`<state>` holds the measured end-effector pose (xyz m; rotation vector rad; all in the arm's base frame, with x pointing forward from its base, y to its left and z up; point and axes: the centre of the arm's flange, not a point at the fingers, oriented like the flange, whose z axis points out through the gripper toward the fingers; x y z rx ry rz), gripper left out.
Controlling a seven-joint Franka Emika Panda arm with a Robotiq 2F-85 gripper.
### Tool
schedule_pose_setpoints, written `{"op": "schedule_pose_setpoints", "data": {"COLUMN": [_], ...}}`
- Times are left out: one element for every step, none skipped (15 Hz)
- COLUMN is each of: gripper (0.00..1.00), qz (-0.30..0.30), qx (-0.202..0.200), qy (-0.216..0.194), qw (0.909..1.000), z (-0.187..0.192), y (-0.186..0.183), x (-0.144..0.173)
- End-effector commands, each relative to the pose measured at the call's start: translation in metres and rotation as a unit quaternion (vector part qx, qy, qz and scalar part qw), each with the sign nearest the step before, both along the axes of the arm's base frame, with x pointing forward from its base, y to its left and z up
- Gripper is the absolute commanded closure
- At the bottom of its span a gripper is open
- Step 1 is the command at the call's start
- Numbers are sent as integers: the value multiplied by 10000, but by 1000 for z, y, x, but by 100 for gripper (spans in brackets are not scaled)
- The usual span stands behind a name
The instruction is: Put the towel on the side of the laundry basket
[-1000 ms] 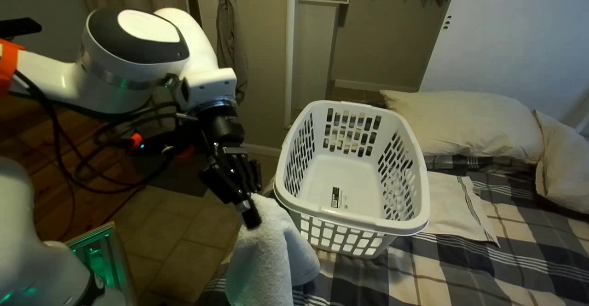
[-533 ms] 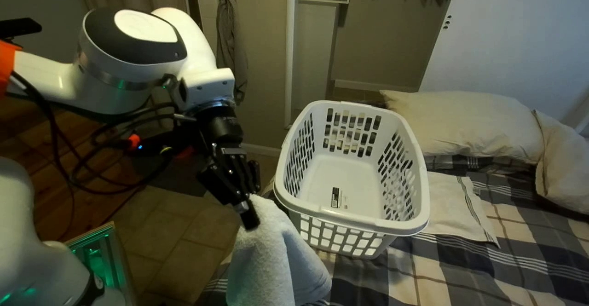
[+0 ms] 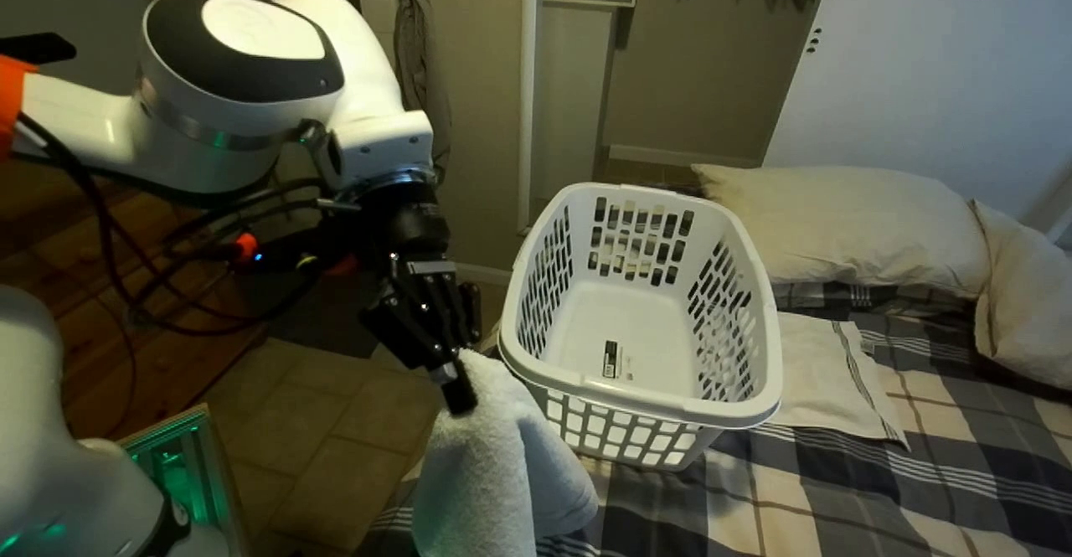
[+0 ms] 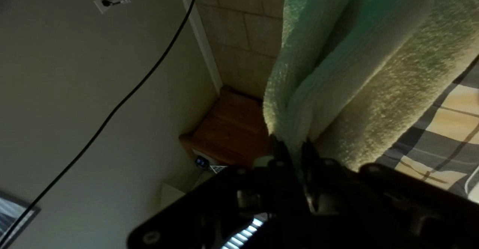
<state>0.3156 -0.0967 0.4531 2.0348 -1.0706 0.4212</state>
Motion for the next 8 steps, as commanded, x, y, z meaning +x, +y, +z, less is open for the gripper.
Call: {"op": "schedule_pose_setpoints", "data": {"gripper": [97, 97, 97, 97, 97, 97, 97, 97], "qz": [-87, -55, -50, -55, -80, -183, -268, -321], "qx": [397, 459, 537, 613, 694, 786, 885, 1017], "qy": [-396, -484, -581, -717, -824, -969, -1084, -1194], "qw": [9984, 9978, 9969, 9955, 9941, 9920, 9898, 9871], "z": [32, 37, 42, 46, 49, 53, 57, 62], "y": [-22, -29, -35, -39, -43, -46, -49, -51], "x": [6, 9, 13, 18, 21, 27, 31, 35]}}
